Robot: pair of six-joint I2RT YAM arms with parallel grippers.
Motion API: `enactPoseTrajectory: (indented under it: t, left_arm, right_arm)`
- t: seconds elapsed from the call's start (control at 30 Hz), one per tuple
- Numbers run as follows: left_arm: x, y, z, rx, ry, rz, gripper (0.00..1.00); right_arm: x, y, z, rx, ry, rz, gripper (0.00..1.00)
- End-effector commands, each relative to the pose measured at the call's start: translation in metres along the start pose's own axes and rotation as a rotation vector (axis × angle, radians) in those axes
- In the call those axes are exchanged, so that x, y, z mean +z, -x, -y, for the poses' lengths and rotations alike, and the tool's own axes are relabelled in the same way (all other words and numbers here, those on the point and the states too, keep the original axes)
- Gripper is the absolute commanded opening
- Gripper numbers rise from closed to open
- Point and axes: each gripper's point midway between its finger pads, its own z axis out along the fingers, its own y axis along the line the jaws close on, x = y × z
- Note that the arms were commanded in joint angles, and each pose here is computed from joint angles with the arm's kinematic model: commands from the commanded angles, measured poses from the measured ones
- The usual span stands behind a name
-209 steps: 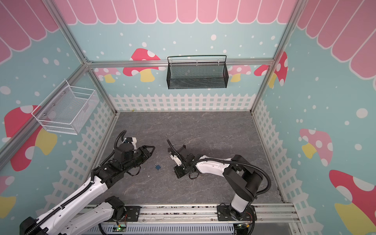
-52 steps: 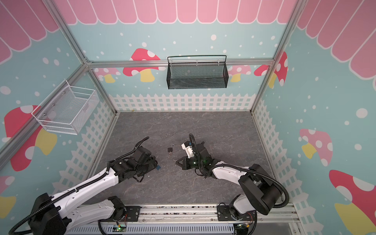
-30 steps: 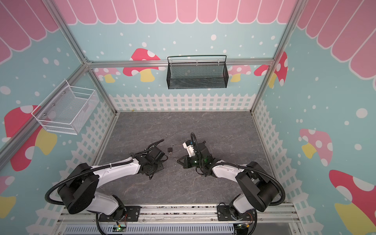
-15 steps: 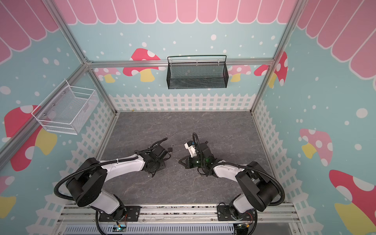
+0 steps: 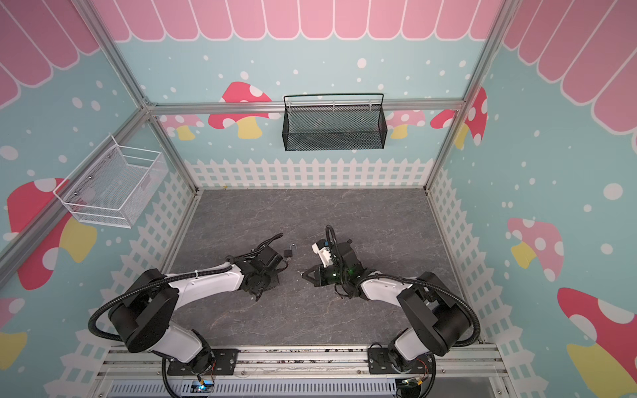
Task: Unlock with the key
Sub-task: 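Lift the blue padlock with the left gripper toward the key in the right gripper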
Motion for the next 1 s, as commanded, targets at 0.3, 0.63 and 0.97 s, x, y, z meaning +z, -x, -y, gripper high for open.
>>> enactPoseTrajectory:
  t: [0.3, 0.63, 0.97]
  left_arm:
    - [-0.089, 0.061, 0.033, -0.37, -0.31, 0.179, 0.0]
    - [-0.151, 0.079, 0.051, -0.483, -0.481, 0.283, 0.0]
    - [-0.172, 0.082, 0.052, -0.526, -0.518, 0.354, 0.0]
  right_arm:
    - [-0.006, 0.019, -0.004, -0.028, -0.166, 0.08, 0.0]
    - [0.011, 0.044, -0.068, -0.079, -0.074, 0.232, 0.0]
    - [0.004, 0.068, -0.099, -0.069, -0.011, 0.356, 0.0]
